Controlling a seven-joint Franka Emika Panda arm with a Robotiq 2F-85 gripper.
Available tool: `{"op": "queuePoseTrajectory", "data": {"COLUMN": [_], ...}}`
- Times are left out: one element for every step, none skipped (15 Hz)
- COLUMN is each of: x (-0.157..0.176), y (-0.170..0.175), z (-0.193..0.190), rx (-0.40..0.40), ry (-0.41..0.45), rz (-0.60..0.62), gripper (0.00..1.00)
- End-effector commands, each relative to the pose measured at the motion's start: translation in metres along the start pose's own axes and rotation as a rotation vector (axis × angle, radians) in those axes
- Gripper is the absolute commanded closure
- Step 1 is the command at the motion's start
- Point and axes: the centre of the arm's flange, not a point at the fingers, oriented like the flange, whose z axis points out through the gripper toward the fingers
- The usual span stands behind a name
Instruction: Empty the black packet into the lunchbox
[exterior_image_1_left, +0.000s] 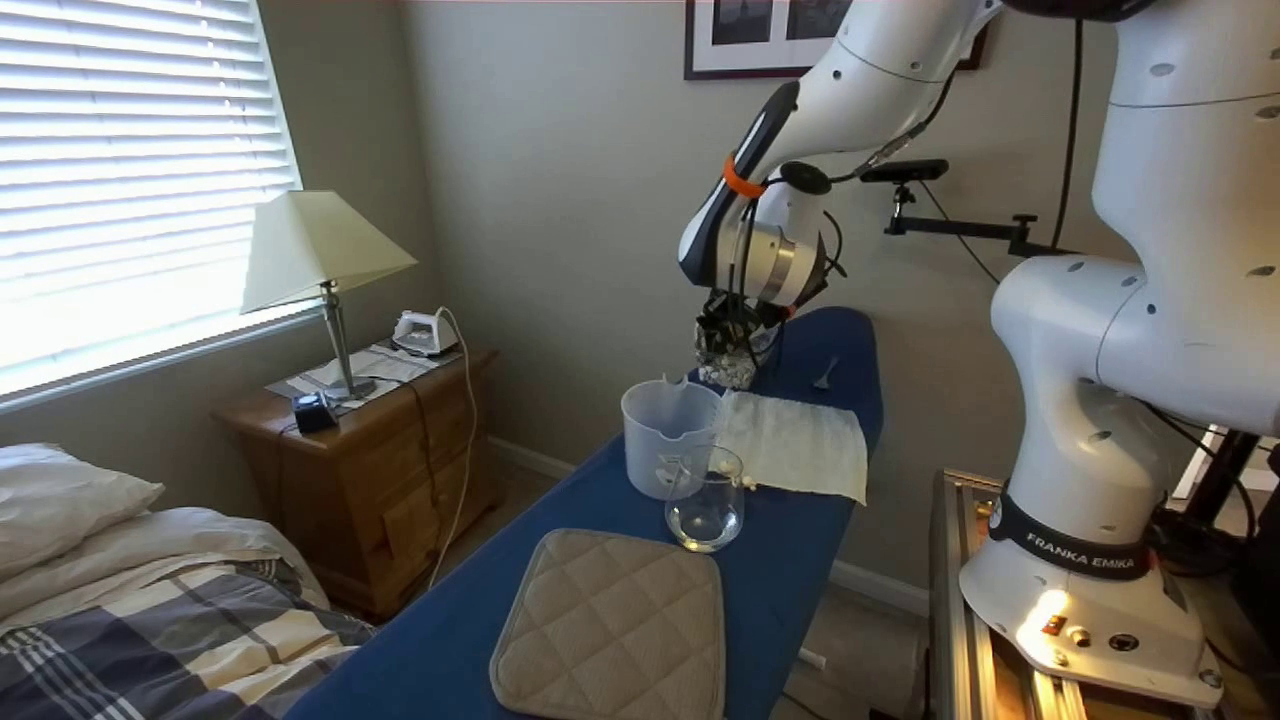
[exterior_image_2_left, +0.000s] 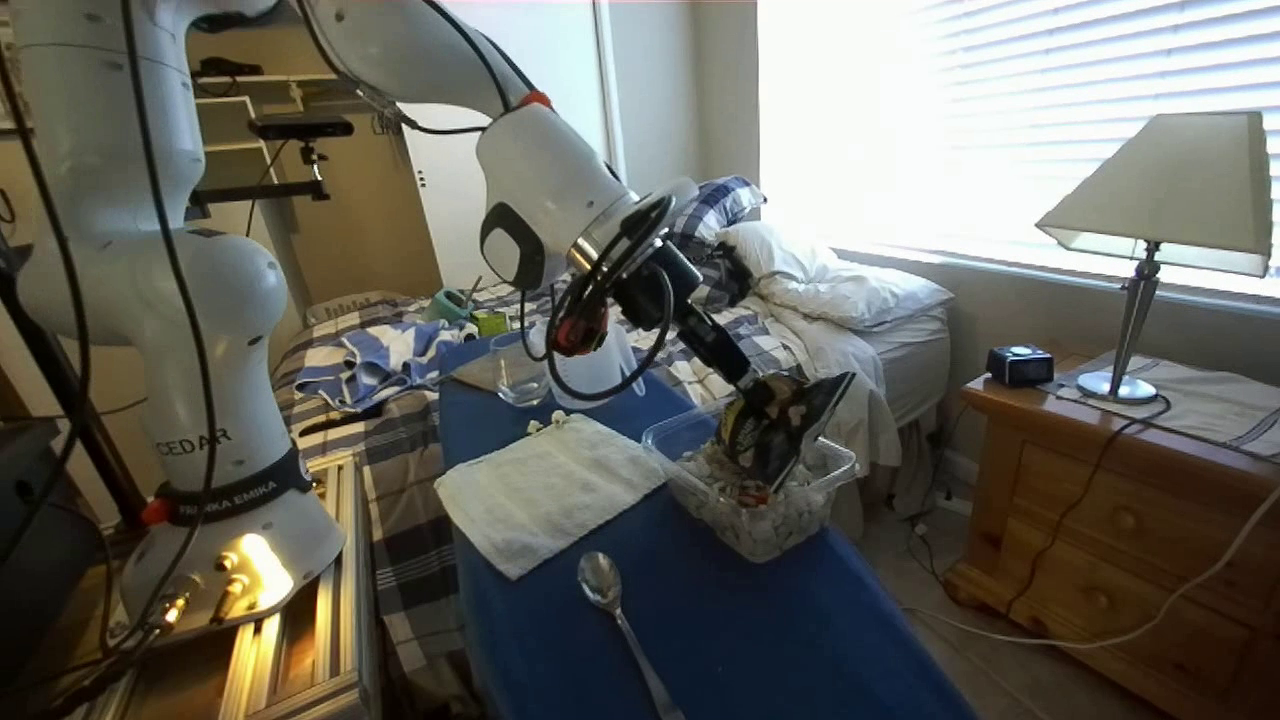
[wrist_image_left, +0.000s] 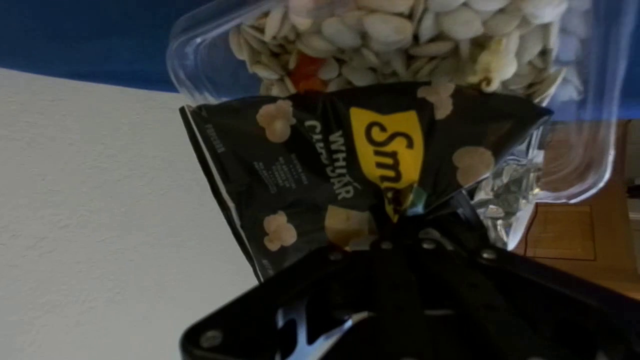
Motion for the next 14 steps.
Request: {"op": "queuePoseTrajectory", "data": {"x": [0.045,0.05,0.056,0.062,0.068,0.074,0.079,0.085,0.09,0.094,0.097,0.098,0.097,0.094], "y": [-0.015,-0.018,-0.02,-0.022,-0.023,-0.023,-0.022,-0.022,-0.023,-0.023,-0.023,-0.023,-0.022,-0.021], "z": [-0.055,-0.058,-0.06,-0.063,-0.066,-0.07,-0.073,-0.079,-0.084,-0.091,-0.097,-0.104,-0.11,-0.116], "rx": [0.0,0.008,0.013,0.014,0.018,0.017,0.019,0.021,0.018,0.008,0.0,-0.017,-0.033,-0.059], "ry": [-0.023,-0.013,-0.005,0.0,0.003,0.003,0.002,0.002,-0.004,-0.01,-0.031,-0.067,-0.116,-0.163], "rz": [0.023,0.018,0.01,0.004,-0.002,-0.003,-0.004,-0.005,-0.003,0.004,0.015,0.028,0.041,0.055], "gripper": [1.0,1.0,1.0,1.0,1.0,1.0,1.0,1.0,1.0,1.0,1.0,1.0,1.0,1.0]}}
